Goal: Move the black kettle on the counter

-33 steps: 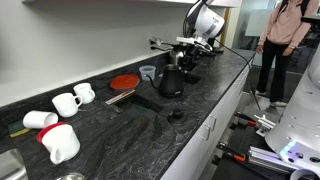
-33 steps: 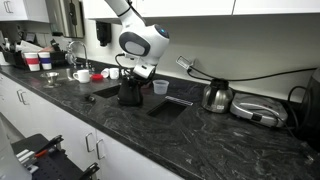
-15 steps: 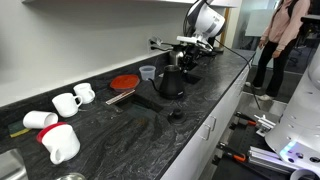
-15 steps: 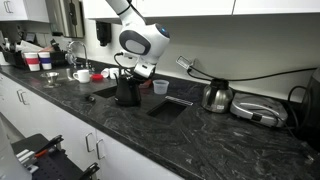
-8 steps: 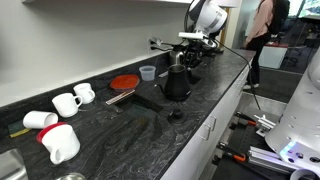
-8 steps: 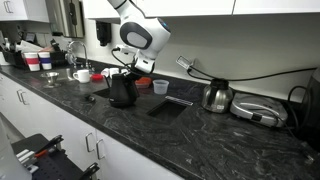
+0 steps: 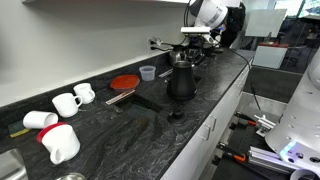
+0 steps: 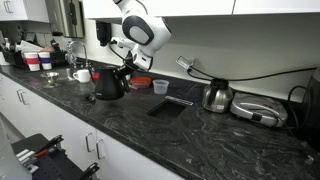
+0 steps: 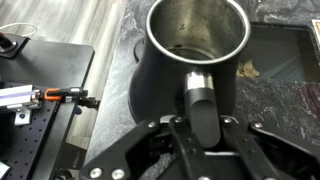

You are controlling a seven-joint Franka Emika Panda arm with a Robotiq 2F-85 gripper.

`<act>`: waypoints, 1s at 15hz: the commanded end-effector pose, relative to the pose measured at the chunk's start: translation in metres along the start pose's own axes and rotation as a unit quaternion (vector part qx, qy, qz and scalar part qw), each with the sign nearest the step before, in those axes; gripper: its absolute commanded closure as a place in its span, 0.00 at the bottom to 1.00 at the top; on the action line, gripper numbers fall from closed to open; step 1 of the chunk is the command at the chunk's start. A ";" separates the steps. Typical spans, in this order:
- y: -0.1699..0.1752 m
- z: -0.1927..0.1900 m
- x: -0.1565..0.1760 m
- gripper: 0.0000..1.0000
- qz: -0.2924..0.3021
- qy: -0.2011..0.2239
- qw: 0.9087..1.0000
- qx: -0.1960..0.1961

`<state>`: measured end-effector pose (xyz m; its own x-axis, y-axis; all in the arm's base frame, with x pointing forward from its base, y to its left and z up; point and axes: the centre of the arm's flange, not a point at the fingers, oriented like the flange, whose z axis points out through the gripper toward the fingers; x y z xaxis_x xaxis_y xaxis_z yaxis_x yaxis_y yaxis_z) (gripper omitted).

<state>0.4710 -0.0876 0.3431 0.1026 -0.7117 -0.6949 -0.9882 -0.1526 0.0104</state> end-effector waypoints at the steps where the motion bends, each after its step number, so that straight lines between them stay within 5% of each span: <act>1: 0.008 -0.004 -0.010 0.94 -0.038 -0.034 0.998 -0.042; 15: -0.004 0.072 -0.065 0.94 -0.103 -0.065 0.984 -0.127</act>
<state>0.4588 -0.0048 0.3313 0.2652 -0.5860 -0.7657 -0.8890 -0.4560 0.0411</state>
